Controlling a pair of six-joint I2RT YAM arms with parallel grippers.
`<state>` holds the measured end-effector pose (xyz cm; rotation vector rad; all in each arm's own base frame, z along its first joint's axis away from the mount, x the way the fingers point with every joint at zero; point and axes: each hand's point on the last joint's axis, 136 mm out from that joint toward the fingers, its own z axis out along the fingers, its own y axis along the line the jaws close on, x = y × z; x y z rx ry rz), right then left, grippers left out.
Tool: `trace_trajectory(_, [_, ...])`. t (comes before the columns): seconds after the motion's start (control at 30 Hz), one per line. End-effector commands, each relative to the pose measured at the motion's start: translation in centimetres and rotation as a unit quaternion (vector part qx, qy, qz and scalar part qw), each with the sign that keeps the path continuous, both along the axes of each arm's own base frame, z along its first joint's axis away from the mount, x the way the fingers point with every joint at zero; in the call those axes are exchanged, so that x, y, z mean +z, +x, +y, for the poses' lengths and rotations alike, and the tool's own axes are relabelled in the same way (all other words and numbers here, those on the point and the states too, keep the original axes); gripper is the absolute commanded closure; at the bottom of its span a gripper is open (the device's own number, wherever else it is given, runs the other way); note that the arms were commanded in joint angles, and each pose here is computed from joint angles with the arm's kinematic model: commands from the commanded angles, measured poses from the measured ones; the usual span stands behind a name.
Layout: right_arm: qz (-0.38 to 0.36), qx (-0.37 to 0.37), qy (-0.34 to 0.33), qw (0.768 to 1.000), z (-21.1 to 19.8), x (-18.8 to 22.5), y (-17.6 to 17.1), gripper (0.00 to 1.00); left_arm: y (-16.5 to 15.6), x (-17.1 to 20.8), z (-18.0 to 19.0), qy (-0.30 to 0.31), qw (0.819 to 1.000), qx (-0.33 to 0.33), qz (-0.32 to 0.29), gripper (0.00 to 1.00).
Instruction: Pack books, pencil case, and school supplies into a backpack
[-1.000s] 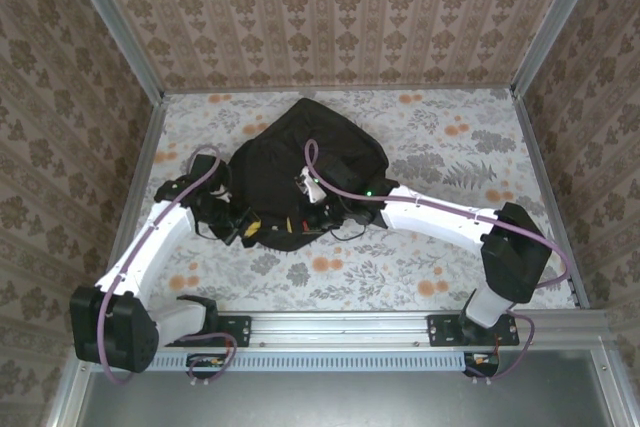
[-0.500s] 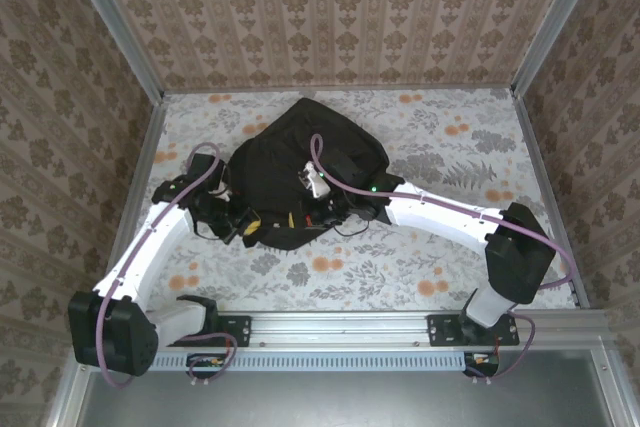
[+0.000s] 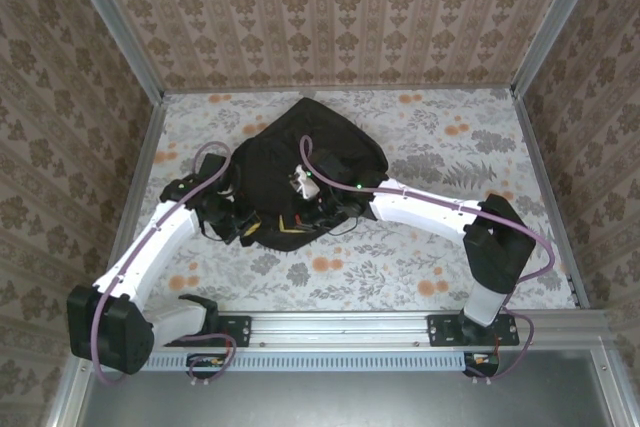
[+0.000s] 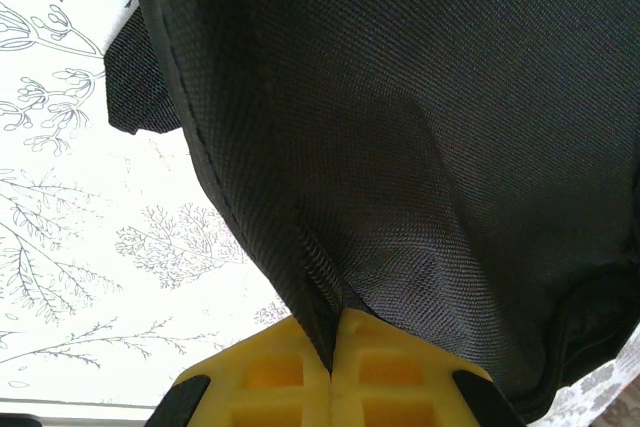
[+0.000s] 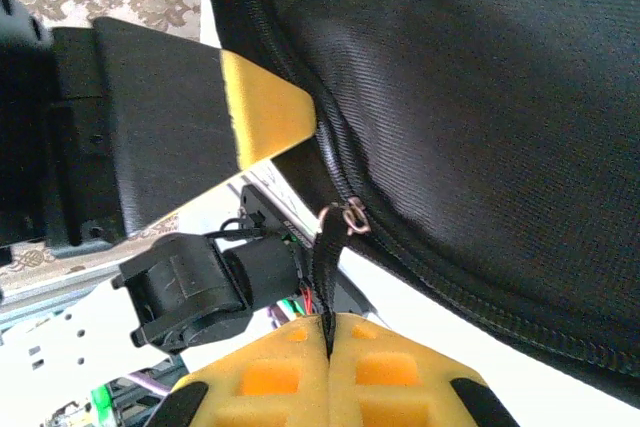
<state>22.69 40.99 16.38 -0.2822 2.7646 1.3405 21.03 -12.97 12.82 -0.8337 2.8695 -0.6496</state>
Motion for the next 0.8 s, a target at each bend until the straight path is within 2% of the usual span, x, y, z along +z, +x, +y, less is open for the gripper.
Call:
trace_trajectory(0.0, [0.017,-0.002,-0.011,1.000,-0.9,-0.8,-1.0,0.95,1.1,1.0,-0.1,0.005,1.000,0.005,-0.025,1.00])
trace_trajectory(0.13, [0.019,-0.009,-0.011,1.000,-0.9,-1.4,-0.9,0.72,1.1,0.9,-0.5,0.006,1.000,0.001,-0.025,1.00])
trace_trajectory(0.17, [0.019,-0.012,-0.008,1.000,-0.9,-1.4,-0.8,0.69,1.1,0.8,-0.6,0.007,1.000,0.001,-0.025,1.00])
trace_trajectory(0.43, [0.014,-0.018,0.023,0.999,0.2,-0.4,-0.2,0.60,0.8,0.4,-1.0,0.008,1.000,-0.004,-0.020,1.00])
trace_trajectory(0.77, [0.031,-0.019,0.021,0.999,0.8,-1.6,0.0,0.59,1.0,0.5,-1.4,0.004,1.000,-0.006,-0.022,1.00])
